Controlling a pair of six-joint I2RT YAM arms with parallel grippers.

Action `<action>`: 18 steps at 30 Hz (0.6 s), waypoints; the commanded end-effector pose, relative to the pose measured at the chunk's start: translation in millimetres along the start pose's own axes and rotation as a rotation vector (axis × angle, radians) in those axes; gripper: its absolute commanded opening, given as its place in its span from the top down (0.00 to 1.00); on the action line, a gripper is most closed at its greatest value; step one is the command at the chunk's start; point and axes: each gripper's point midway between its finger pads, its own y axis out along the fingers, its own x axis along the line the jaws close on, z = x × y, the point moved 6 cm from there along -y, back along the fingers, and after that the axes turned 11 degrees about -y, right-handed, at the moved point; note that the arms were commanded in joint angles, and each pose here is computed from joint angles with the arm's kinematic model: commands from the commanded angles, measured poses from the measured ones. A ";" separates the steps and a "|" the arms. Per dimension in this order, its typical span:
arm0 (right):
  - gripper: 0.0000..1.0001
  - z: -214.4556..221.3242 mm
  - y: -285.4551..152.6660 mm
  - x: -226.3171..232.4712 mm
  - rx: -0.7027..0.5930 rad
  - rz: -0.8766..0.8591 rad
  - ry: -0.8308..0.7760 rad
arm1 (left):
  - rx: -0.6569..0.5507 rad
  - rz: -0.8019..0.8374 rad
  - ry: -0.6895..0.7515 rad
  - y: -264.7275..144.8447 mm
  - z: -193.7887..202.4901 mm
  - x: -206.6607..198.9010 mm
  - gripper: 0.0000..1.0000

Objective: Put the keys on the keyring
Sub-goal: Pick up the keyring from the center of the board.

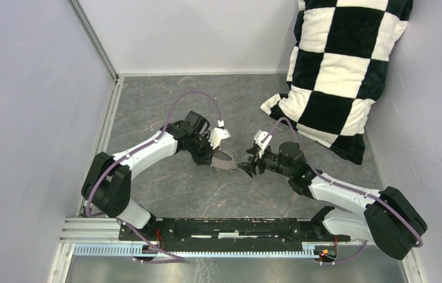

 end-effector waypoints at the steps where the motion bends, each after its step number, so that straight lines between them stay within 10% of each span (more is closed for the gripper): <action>1: 0.28 -73.0 11.0 -3.7 -0.234 -0.123 -0.147 | -0.009 0.064 0.198 -54.4 -26.1 -20.8 0.98; 10: 0.28 -140.1 -13.5 10.7 -0.457 -0.268 -0.216 | -0.256 0.150 0.681 -147.3 -56.3 -70.9 0.98; 18: 0.36 -173.7 -28.6 27.6 -0.555 -0.335 -0.117 | -0.435 0.205 0.818 -185.6 -54.6 -106.2 0.98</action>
